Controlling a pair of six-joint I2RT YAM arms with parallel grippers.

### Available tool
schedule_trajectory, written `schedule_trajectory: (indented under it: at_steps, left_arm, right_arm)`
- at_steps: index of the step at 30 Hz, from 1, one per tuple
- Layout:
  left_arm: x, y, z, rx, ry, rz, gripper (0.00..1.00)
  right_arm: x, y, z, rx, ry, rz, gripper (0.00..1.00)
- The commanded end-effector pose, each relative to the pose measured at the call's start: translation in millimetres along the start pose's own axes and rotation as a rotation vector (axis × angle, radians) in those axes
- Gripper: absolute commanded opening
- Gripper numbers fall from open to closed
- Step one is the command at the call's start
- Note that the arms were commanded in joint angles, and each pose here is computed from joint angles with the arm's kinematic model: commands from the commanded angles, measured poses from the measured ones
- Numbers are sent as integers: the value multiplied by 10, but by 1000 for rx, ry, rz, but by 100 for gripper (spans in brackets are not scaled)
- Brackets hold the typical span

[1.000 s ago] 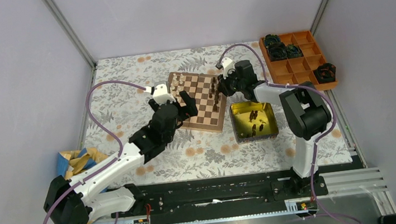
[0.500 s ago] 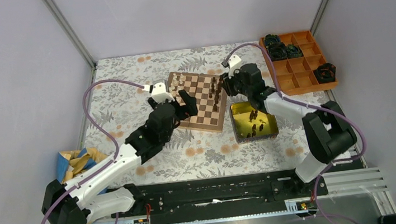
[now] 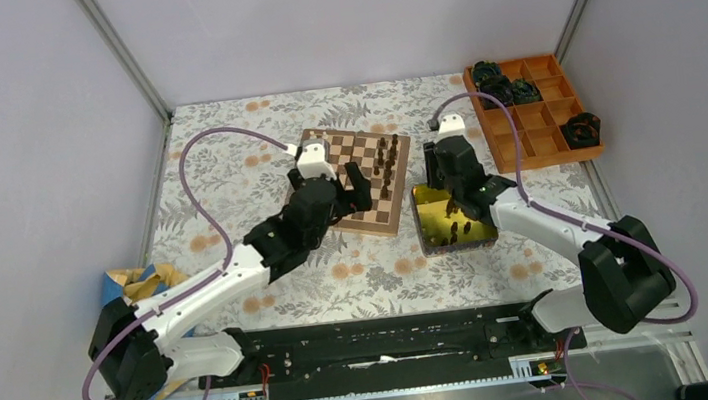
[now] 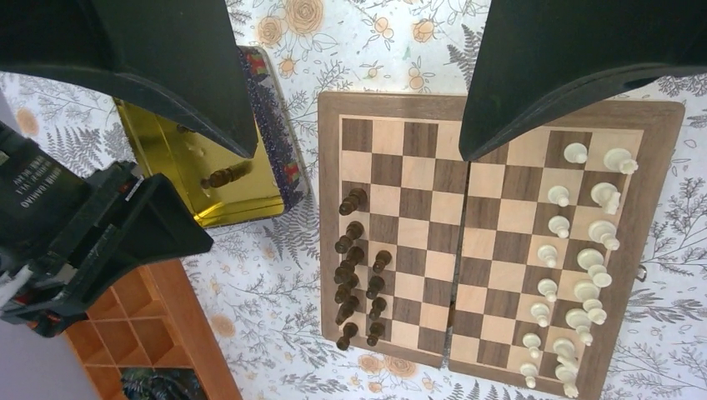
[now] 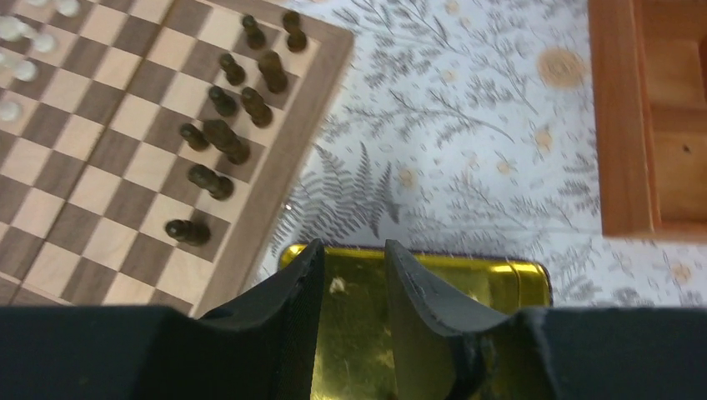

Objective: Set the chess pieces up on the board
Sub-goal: Place the chess piece on the chessboard, then pick up the chess piece from the storage box.

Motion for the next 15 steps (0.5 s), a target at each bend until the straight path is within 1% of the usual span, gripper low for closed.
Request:
schedule_trajectory:
  at_steps: [1,6,10,15]
  left_arm:
    - [84,-189,-29,44,33,-45,99]
    - [258,-484,-189,146,88,-93,99]
    - [378,-707,-293,195,104,-137,99]
    - [493,-845,-371,217,117,-142,99]
  right_arm:
    - [-168,-100,-52,65,13,-111,40]
    - [-271,-199,-136,99,-3,-176,40]
    - [-330,-244,-183,112,-11,-197,39]
    - [-321,-226,-294,111,45,-169,39]
Point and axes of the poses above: each gripper's point midway between its finger pads, its own x axis out along the fingers, its own y axis along the line the jaws close on, z = x × y, the point moved 9 cm from there along -x, back along the fingers
